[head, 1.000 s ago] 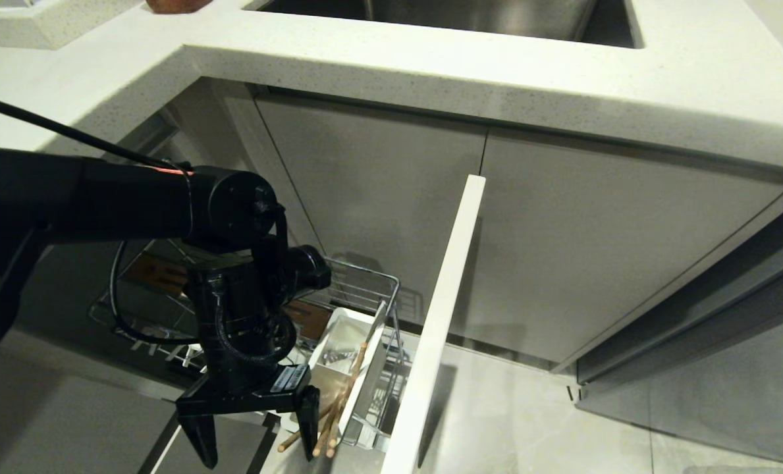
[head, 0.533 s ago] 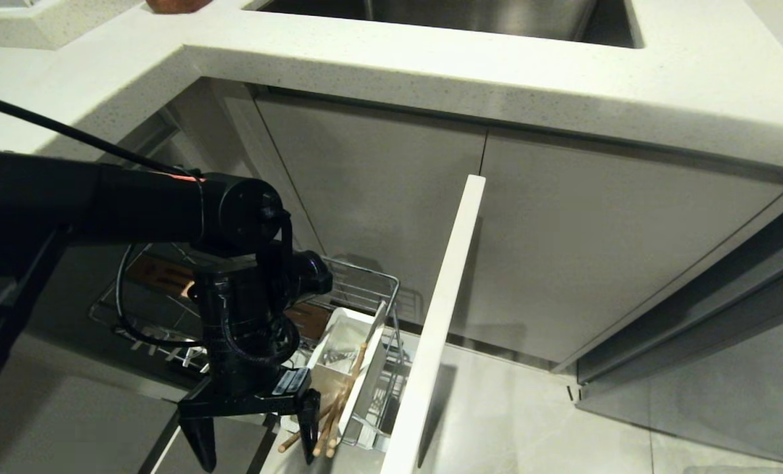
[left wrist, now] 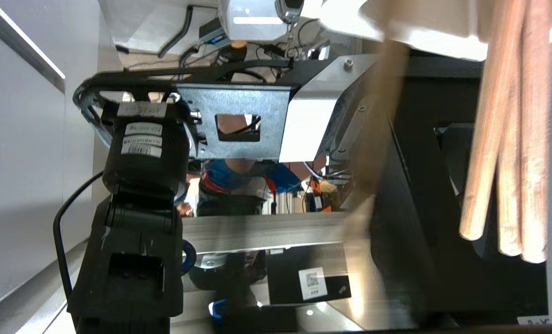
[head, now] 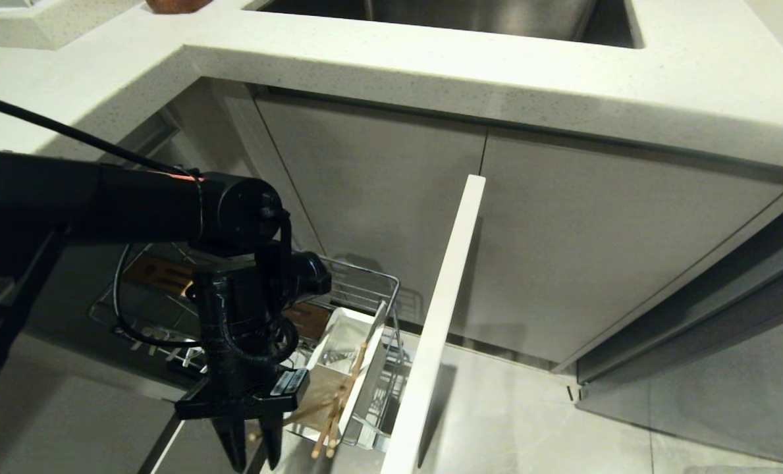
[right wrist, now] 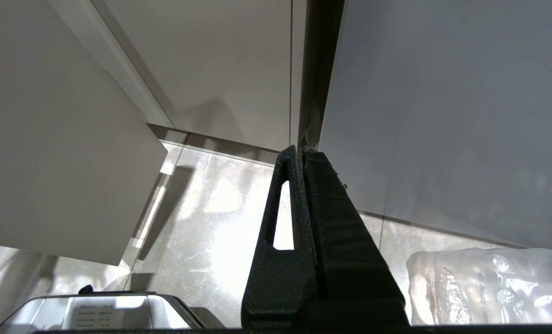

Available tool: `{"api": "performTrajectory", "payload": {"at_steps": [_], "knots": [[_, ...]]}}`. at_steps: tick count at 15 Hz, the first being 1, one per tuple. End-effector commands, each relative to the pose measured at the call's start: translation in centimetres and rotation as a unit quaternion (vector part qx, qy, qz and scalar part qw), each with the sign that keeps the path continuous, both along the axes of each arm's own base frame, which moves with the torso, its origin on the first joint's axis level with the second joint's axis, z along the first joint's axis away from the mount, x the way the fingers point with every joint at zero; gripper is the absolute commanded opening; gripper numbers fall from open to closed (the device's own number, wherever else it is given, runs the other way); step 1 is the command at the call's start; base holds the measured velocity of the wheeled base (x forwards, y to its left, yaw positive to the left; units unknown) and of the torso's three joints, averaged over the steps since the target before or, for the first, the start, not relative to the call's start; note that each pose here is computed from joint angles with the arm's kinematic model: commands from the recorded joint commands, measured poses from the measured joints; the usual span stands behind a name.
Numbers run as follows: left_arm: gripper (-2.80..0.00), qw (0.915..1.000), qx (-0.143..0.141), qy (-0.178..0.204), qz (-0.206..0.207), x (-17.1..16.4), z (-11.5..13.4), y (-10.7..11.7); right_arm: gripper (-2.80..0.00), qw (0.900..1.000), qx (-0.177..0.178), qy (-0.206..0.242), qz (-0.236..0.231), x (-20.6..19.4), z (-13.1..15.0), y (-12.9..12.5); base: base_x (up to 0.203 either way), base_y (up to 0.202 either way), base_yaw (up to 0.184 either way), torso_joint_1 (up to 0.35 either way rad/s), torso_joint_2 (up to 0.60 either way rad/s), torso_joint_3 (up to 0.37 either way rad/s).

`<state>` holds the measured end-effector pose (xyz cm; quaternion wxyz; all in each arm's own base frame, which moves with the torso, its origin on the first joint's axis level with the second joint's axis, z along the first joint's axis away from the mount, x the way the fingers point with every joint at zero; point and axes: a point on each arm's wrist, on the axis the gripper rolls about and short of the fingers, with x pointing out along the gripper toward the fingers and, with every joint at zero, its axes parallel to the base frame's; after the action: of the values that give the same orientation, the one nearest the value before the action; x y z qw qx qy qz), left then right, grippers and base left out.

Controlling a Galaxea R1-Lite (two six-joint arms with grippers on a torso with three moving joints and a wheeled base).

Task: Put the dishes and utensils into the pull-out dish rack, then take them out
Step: Take the chopsticks out of the cupboard

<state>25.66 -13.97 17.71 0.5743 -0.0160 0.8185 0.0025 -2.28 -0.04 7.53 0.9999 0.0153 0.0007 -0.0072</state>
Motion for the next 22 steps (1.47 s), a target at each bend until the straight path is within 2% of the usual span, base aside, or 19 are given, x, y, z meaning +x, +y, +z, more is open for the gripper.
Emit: {"api": "performTrajectory", "payload": {"at_steps": [1, 5, 8, 13, 17, 20, 22], "knots": [[-2.80, 1.0000, 0.002, 0.004, 0.003, -0.2, 0.1, 0.0, -2.80, 1.000, 0.000, 0.002, 0.000, 0.0, -0.1, 0.0, 0.000, 0.000, 0.000, 0.000, 0.00, 0.000], [-2.80, 0.9999, -0.002, 0.007, 0.009, -0.2, 0.2, 0.0, -2.80, 1.000, 0.000, 0.001, 0.000, 0.0, -0.1, 0.0, 0.000, 0.000, 0.000, 0.000, 0.00, 0.000], [-2.80, 0.9996, -0.023, 0.002, 0.013, -1.2, 1.6, 0.2, -2.80, 1.000, 0.000, 0.002, 0.000, 0.0, -0.1, 0.0, 0.000, 0.000, 0.000, 0.000, 0.00, 0.000], [-2.80, 0.9956, -0.068, -0.064, 0.012, -3.9, 5.9, -0.1, -2.80, 1.000, 0.000, 0.001, 0.000, 0.0, 0.0, 0.0, 0.000, 0.000, 0.000, 0.000, 0.00, 0.000], [-2.80, 0.9907, -0.095, -0.096, 0.014, -5.7, 8.1, -0.1, -2.80, 1.000, 0.000, 0.001, 0.000, 0.0, -0.1, 0.0, 0.000, 0.000, 0.000, 0.000, 0.00, 0.000], [-2.80, 0.9855, -0.113, -0.123, 0.027, -7.1, 9.8, 0.1, -2.80, 1.000, 0.000, 0.001, 0.000, 0.0, -0.1, 0.0, 0.000, 0.000, 0.000, 0.000, 0.00, 0.000], [-2.80, 0.9831, -0.116, -0.131, 0.054, -7.5, 10.4, 0.4, -2.80, 1.000, 0.000, 0.001, 0.000, 0.0, -0.1, 0.0, 0.000, 0.000, 0.000, 0.000, 0.00, 0.000]]}}
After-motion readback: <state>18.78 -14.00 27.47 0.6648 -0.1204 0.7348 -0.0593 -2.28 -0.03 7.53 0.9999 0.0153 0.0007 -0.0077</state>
